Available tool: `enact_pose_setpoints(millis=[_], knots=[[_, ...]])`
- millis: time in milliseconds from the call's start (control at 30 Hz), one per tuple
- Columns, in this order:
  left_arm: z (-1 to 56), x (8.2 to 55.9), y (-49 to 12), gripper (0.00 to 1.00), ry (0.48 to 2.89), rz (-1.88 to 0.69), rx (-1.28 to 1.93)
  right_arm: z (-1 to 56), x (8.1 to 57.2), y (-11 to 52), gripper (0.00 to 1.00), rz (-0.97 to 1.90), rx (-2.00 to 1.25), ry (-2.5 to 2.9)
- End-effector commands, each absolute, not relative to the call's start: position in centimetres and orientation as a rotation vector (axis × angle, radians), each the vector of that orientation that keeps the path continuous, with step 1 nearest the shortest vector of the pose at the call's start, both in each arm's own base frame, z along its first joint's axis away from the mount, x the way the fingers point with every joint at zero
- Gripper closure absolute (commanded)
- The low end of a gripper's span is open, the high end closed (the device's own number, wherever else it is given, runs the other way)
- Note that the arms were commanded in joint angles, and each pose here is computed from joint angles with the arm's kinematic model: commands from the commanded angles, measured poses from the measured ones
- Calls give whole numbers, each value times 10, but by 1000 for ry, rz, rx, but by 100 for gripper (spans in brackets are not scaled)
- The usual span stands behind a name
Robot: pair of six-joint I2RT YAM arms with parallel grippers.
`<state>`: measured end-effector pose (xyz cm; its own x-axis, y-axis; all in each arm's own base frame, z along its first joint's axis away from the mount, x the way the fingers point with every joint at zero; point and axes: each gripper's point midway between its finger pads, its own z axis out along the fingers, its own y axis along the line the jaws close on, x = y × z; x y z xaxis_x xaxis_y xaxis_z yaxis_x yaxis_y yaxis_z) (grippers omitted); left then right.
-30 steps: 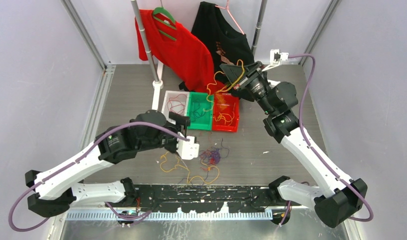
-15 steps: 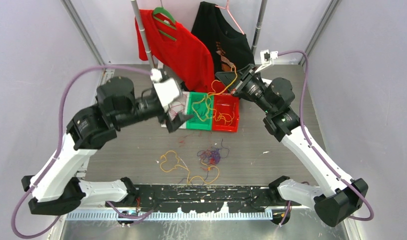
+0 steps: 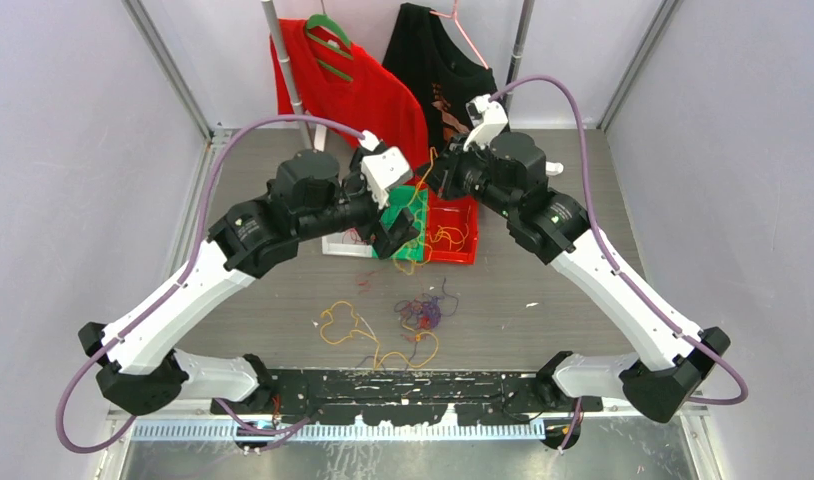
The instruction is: Untangle the cables
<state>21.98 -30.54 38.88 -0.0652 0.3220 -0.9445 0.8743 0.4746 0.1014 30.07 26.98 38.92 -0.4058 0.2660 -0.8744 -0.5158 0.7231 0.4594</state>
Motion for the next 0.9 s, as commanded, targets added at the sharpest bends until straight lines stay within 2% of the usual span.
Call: enact_pose_setpoints(millis=[0,100,300,667,733,867], knots=[[418,230,-293,7,1463,-580,960,399,298,268,99,854,-195,1821],[416,238,-292,11,1398,-542,971,407,288,281,99,965,-211,1825],[410,262,-276,16,1495,-674,878,426,266,291,99,1132,-249,1767],[402,184,-294,17,1512,-1178,1145,455,240,301,99,1364,-270,1644],[398,177,-294,17,1526,-1214,1166,458,237,302,99,1384,-274,1632],[405,197,-295,18,1501,-1144,1067,465,229,305,99,1452,-284,1605]])
